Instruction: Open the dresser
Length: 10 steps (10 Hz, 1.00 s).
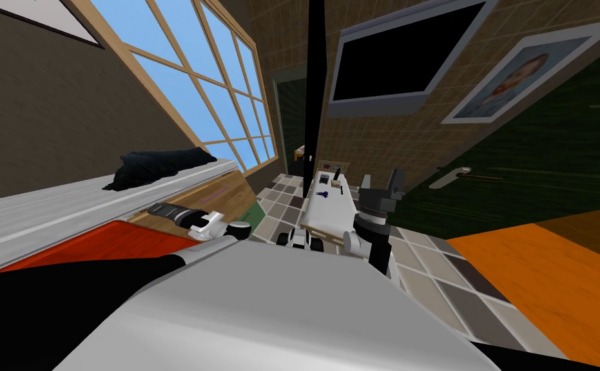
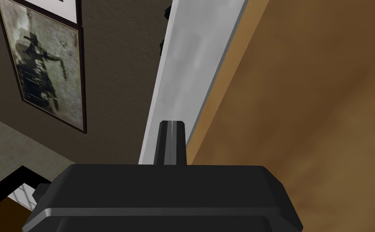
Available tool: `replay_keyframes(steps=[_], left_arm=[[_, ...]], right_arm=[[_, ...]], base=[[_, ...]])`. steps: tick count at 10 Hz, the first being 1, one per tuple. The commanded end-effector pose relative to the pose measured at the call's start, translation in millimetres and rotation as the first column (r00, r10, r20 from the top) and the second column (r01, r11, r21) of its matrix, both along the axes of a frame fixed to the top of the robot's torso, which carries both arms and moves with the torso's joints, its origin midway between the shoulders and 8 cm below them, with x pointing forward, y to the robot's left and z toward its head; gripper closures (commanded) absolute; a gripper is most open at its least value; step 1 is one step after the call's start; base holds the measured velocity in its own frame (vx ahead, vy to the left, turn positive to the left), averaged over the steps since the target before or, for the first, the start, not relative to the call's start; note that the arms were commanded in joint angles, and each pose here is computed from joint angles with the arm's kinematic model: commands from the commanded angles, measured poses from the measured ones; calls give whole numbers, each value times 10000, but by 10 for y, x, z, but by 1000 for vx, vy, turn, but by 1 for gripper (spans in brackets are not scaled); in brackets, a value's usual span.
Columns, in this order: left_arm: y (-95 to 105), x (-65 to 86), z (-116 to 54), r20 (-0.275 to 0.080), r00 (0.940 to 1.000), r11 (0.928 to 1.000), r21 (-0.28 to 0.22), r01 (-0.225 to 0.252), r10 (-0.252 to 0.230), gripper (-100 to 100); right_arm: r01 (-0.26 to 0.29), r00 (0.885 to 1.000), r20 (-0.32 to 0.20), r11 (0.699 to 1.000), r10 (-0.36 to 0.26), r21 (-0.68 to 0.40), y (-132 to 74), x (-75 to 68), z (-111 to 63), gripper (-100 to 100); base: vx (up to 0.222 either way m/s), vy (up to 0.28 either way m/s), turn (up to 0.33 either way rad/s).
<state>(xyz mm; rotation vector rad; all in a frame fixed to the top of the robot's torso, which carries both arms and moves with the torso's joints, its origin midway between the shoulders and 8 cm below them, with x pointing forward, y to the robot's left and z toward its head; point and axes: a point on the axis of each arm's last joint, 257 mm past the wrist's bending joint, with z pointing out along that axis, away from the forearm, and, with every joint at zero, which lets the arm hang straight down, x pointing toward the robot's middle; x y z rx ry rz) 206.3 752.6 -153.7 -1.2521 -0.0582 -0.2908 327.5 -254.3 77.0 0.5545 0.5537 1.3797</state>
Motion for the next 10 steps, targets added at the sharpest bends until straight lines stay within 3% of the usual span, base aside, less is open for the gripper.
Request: replay_keyframes(steps=[1, 2, 3, 10], left_arm=[[-84, 154, -301, -72, 9994, 9966, -749, 336, -342, -100], [-84, 154, -301, -72, 9994, 9966, -749, 336, -342, -100], [55, 30, -10, -125, 9999, 9996, -260, -111, 108, -100], [79, 90, -112, -293, 9995, 9980, -617, -124, 106, -100]], right_arm=[[0, 10000, 0, 10000, 0, 0, 0, 0, 0, 0], [0, 10000, 0, 10000, 0, 0, 0, 0, 0, 0], [0, 10000, 0, 10000, 0, 0, 0, 0, 0, 0], [0, 10000, 0, 10000, 0, 0, 0, 0, 0, 0]], base=[[-2, -7, -1], [-2, 0, 27], [-5, -25, -31], [10, -10, -53]])
